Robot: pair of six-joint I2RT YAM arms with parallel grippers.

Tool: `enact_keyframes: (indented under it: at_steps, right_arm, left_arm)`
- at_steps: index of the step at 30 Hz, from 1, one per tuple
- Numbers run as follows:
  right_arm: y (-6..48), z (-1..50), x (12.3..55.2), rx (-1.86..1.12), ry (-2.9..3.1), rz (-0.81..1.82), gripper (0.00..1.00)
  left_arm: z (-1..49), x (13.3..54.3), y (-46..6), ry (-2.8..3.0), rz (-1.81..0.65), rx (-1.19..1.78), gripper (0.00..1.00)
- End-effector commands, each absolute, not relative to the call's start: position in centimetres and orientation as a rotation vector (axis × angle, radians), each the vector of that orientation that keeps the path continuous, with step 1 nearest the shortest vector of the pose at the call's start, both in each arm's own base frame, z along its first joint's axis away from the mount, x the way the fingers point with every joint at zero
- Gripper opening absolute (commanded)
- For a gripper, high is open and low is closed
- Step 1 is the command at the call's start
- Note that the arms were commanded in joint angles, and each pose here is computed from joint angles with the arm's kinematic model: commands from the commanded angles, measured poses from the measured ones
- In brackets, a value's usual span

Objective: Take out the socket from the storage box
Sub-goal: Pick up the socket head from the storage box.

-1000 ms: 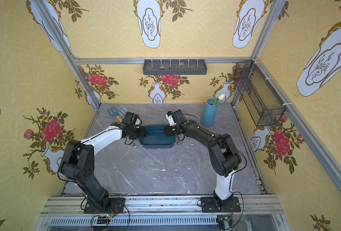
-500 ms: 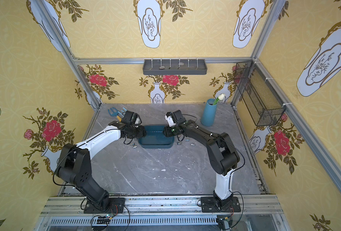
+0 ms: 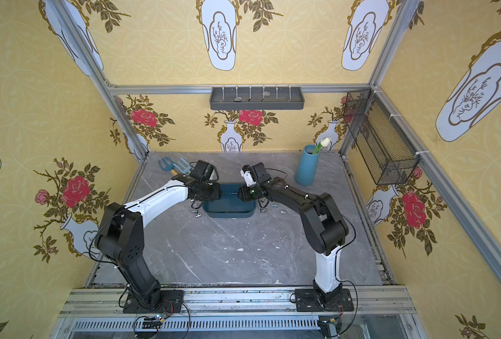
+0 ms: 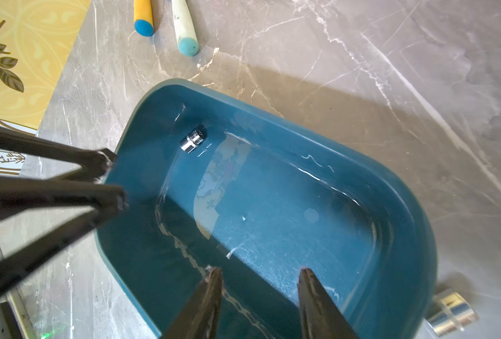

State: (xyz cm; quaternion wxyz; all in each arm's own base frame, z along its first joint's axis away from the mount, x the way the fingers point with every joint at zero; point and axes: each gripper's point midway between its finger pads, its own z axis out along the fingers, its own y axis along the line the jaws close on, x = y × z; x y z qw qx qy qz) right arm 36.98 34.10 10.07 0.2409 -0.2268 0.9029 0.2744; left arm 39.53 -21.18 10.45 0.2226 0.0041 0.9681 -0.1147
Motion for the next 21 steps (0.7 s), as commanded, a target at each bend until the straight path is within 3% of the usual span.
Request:
enact_keyframes:
  at_steps: [1,12,21]
  right_arm:
    - [33.6,10.7,37.5,-0.575,2.45,0.732,0.47]
    - [30.9,10.7,37.6,-0.503,2.457,0.681,0.47]
    - [30.1,10.1,37.6,-0.485,2.468,0.674,0.47]
  left_arm:
    - [9.0,40.1,-20.8,2.699,-0.22,-0.023,0.55]
    - [5.4,42.0,-20.3,2.745,-0.028,-0.029,0.62]
    - [3.4,42.4,-20.1,2.752,0.009,-0.038,0.77]
